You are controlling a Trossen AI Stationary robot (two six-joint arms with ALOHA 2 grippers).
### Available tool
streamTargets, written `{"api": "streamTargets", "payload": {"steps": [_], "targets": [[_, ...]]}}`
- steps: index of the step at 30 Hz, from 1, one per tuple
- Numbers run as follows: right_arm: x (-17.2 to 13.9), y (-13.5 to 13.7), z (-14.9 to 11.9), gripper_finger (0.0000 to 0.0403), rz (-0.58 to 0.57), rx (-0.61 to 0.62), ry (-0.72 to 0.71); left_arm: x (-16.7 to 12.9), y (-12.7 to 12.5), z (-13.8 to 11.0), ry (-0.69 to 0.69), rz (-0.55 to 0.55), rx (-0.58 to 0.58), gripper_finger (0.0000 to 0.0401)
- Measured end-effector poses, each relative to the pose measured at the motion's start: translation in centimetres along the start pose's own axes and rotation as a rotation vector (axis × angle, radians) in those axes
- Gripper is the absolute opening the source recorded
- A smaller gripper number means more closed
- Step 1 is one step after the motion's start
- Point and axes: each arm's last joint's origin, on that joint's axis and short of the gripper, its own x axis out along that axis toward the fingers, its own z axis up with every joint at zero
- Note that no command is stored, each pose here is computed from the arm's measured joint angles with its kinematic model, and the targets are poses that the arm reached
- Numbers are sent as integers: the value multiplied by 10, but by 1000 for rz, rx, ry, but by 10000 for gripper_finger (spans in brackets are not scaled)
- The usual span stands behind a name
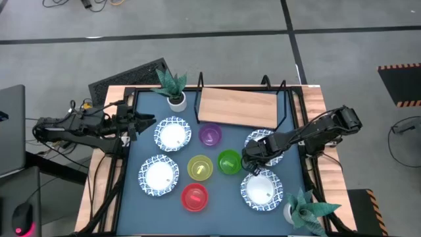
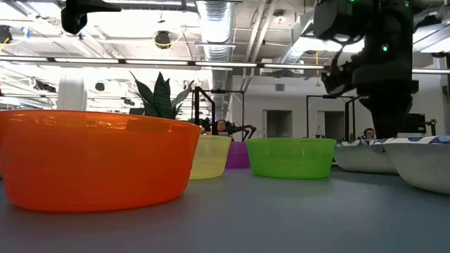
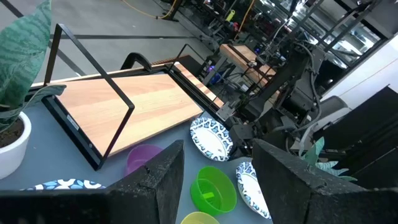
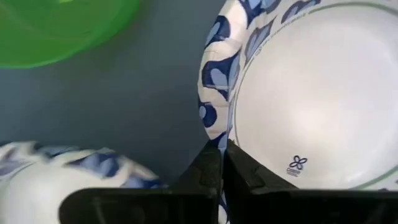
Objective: Place and stack bowls onto a shelf
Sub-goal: Put the white bowl on the shelf
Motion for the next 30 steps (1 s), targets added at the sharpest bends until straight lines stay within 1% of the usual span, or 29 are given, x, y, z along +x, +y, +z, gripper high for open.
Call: {"api": "streamTargets", "payload": {"steps": [4,9,14,17,19,21,25,27,30], "targets": [[-16,7,6,38,26,-12,-4,0,0,0,0,0,0,174],[-48,19,17,23,66,-77,-40,0,0,0,0,0,3,174],[-90,29,35,29,145,-151,-129,0,0,0,0,0,3,174],[-118,29,48,30,186,-212,-201,0,0,0,0,0,2,174],[-133,27,57,24,188,-269,-267,0,0,0,0,0,2,174],[-144,23,66,23,137,-346,-353,0,0,0,0,0,2,174],[-151,8,84,25,-80,-549,-489,0,0,0,0,1,1,174],[-149,1,95,30,-173,-653,-508,0,0,0,-1,1,1,174],[-139,-9,115,29,-248,-745,-491,0,0,0,-5,6,1,174]]}}
